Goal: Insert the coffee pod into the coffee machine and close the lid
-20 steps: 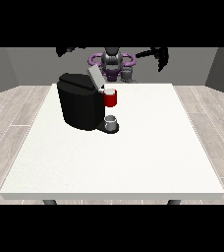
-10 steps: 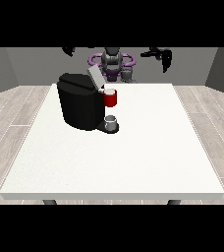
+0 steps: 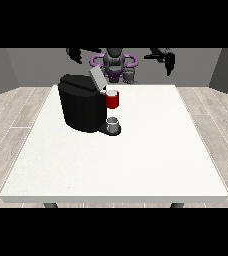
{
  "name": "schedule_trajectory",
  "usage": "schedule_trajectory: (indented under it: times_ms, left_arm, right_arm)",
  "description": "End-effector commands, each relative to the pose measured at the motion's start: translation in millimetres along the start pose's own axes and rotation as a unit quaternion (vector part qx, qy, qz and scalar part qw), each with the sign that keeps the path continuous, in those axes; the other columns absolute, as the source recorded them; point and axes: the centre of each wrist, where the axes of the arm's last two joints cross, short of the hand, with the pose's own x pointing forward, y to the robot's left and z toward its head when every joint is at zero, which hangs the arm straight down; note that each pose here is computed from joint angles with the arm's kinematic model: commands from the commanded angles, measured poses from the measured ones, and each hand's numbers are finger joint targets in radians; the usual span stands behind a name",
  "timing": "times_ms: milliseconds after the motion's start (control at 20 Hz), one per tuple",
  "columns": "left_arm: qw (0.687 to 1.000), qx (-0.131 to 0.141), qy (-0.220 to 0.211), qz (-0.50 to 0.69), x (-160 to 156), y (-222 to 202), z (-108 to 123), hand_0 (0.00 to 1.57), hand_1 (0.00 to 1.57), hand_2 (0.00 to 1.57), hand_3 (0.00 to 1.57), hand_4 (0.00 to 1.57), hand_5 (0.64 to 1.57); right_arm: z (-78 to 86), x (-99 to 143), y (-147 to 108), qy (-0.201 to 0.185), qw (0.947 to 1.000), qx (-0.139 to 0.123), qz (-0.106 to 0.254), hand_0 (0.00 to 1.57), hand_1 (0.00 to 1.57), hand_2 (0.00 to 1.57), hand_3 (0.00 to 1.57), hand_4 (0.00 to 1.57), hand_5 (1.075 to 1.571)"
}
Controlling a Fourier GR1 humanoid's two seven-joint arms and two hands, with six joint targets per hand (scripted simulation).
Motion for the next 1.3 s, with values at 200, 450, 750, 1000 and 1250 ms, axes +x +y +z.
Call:
schedule_trajectory:
  times_ms: [200, 450, 750, 1000, 1250]
  left_arm:
    - [1.0, 0.016, -0.019, 0.019, 17, -12, 17, 0.0, 0.0, 0.0, 0.0, 0.0, 1.571]
    - [0.999, 0.032, -0.036, -0.013, 19, 0, 29, 0.0, 0.0, 0.0, 0.0, 0.0, 1.571]
    - [0.998, 0.046, -0.046, -0.02, 44, 17, 27, 0.0, 0.0, 0.0, 0.0, 0.0, 1.571]
    - [0.997, 0.051, -0.057, -0.011, 40, 1, 40, 0.0, 0.0, 0.0, 0.0, 0.0, 1.571]
    - [0.996, 0.061, -0.063, -0.01, 53, 5, 25, 0.0, 0.0, 0.0, 0.0, 0.12, 1.571]
  right_arm:
    - [-9.9, -22, -5, 0.013, 0.9997, 0.002, -0.021, 0.0, 0.0, 0.0, 0.0, 0.0, 1.571]
    - [-30.6, -5, 24, -0.014, 0.9997, 0.013, -0.015, 0.0, 0.0, 0.0, 0.0, 0.0, 1.571]
    - [-44.5, 1, 10, -0.026, 0.9984, 0.047, 0.017, 0.0, 0.0, 0.0, 0.0, 0.0, 1.571]
    - [-53.6, 1, -4, -0.028, 0.9989, 0.03, 0.023, 0.0, 0.0, 0.0, 0.0, 0.0, 1.571]
    - [-66.8, 18, 23, -0.037, 0.997, 0.064, 0.023, 0.0, 0.0, 0.0, 0.0, 0.0, 1.571]
